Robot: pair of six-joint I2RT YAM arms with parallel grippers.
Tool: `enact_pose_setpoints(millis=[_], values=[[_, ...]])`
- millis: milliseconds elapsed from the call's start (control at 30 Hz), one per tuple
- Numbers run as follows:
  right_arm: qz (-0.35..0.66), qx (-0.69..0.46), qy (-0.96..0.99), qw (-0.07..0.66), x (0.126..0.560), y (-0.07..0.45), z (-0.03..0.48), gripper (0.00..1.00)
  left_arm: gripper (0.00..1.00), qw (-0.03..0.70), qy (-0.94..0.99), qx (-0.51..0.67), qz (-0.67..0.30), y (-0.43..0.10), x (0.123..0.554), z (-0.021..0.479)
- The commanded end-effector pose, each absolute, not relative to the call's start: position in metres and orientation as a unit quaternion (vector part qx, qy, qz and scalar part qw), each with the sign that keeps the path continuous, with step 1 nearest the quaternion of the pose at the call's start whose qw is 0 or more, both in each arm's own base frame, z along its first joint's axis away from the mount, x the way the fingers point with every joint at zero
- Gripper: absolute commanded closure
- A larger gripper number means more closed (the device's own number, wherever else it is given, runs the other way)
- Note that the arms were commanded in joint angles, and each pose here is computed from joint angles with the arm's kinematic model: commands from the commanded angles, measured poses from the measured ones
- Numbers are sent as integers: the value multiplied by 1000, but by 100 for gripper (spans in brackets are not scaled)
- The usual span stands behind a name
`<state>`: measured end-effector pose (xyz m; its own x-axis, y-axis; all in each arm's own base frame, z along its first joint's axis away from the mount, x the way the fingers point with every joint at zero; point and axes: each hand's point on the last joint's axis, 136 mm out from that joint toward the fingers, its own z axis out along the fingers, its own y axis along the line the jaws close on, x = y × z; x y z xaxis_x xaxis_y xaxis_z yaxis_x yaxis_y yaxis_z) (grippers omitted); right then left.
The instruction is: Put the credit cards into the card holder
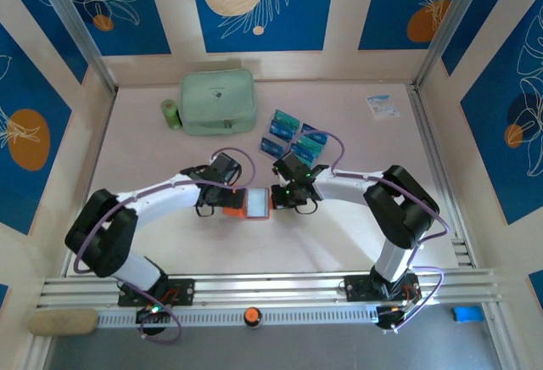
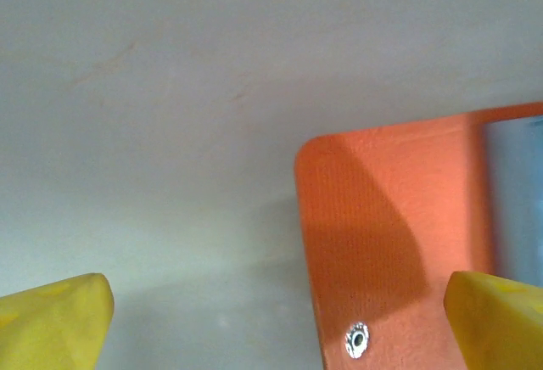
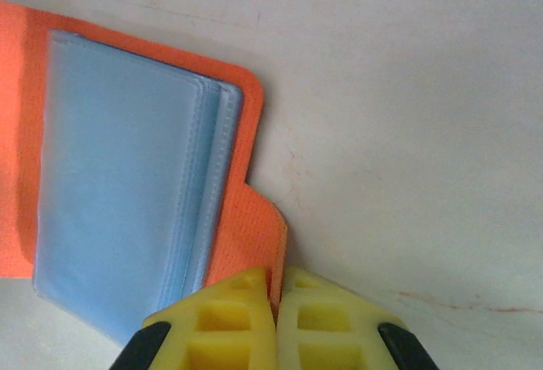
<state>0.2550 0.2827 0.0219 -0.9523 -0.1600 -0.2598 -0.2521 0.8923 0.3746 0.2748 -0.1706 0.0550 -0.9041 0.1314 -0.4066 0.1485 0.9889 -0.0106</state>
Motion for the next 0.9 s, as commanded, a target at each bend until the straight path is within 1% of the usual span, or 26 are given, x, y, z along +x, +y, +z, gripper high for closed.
enact_pose_setpoints(millis=[0, 167, 267, 367, 467, 633, 867], values=[[223, -107, 963, 108, 252, 287, 34, 100, 0, 231, 965, 61, -107, -199, 283, 97], [226, -106, 962, 109, 252, 287, 34, 100, 0, 245, 945, 48, -211, -233, 287, 136], [227, -103, 962, 109, 252, 288, 34, 100, 0, 240, 932, 31, -271, -252, 288, 148], [228, -102, 962, 109, 252, 289, 33, 100, 0, 224, 921, 8, -318, -266, 287, 144], [229, -102, 962, 109, 251, 288, 33, 100, 0, 210, 913, -16, -348, -273, 284, 129], [229, -101, 962, 109, 250, 288, 33, 100, 0, 194, 920, -30, -340, -265, 274, 98], [230, -94, 963, 104, 248, 286, 29, 100, 0, 207, 943, -9, -259, -233, 266, 63]])
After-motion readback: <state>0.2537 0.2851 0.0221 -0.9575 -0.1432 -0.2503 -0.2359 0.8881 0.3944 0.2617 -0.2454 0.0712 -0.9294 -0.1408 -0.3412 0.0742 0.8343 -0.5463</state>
